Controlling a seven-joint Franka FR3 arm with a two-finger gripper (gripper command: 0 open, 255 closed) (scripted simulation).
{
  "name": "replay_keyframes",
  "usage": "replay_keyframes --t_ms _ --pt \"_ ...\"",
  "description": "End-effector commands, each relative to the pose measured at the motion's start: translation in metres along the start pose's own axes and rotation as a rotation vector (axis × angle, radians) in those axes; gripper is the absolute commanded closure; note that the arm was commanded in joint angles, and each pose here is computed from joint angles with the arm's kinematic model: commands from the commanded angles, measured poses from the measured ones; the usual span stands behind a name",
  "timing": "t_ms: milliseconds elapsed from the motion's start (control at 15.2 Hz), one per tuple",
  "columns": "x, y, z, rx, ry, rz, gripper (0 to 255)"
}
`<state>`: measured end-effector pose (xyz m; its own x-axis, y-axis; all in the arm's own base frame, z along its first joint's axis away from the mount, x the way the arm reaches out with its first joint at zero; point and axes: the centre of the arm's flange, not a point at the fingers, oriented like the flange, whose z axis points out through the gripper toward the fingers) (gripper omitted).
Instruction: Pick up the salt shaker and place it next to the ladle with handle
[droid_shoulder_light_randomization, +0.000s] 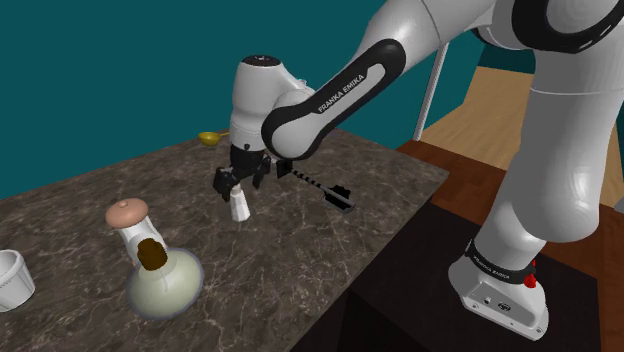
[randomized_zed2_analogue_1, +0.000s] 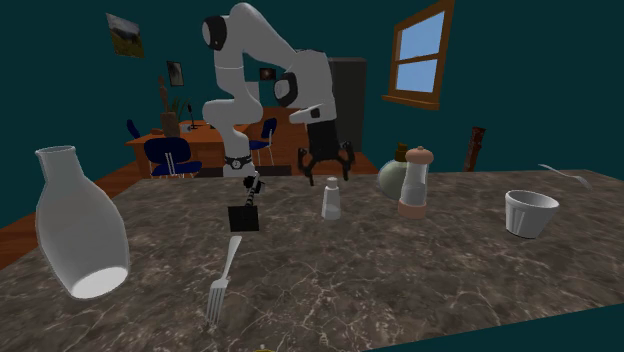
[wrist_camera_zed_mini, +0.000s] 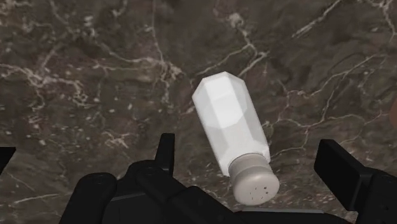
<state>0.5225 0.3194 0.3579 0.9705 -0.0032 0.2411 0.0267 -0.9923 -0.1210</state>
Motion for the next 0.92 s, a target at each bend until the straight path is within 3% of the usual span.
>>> replay_keyframes --t_ms 0,132,660,726,858 --pt "0.000 0.000 0.011 0.000 0.001 0.000 0" --pt "0.000 0.000 0.025 0.000 0.001 0.000 0" --pt "0.000 0.000 0.025 0.000 0.001 0.000 0" --pt "0.000 0.000 0.025 0.000 0.001 0.000 255" --pt "0.000 0.000 0.025 0.000 0.001 0.000 255"
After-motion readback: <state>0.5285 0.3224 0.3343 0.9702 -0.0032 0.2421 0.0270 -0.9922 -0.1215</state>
